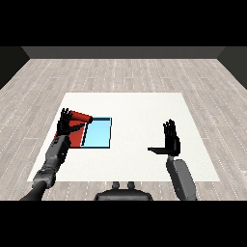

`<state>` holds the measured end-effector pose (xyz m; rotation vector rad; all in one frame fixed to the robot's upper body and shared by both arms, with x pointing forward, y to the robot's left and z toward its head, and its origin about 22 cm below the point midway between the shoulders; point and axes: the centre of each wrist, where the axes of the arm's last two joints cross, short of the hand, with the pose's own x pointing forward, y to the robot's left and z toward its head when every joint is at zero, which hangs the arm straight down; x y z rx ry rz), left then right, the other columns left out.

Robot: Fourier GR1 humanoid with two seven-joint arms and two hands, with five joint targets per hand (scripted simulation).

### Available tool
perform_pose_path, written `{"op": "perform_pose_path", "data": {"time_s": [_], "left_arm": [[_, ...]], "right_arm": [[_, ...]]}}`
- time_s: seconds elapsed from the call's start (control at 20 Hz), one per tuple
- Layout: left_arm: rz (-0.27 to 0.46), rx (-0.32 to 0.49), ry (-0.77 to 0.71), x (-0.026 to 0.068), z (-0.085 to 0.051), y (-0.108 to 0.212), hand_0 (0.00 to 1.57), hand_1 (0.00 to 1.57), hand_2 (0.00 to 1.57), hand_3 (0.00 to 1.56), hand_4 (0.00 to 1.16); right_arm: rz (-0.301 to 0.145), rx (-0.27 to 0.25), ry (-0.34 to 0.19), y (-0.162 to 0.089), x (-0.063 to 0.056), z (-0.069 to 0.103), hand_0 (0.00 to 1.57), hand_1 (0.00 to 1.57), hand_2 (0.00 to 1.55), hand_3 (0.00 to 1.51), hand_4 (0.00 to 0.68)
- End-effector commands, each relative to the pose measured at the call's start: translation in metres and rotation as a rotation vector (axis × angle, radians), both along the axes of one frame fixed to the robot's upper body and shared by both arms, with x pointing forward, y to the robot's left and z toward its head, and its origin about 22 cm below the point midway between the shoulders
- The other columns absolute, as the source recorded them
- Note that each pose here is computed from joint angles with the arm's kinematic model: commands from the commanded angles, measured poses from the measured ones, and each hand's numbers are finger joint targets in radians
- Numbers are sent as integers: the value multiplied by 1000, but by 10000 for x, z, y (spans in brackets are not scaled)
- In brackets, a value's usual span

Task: Pick the red can and put it in the red box

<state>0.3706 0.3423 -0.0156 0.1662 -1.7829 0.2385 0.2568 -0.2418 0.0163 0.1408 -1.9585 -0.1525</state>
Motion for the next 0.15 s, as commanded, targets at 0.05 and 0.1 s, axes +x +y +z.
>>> {"op": "perform_pose_path", "data": {"time_s": [0.05,0.1], "left_arm": [[-156,-187,-241,-166,-275,-602,0,0,0,0,0],[-176,-178,-267,-120,-109,-563,0,0,0,0,0]], "right_arm": [[28,-39,-14,-151,-57,-42,0,0,0,0,0],[29,-43,-20,-49,-41,-53,0,0,0,0,0]]}}
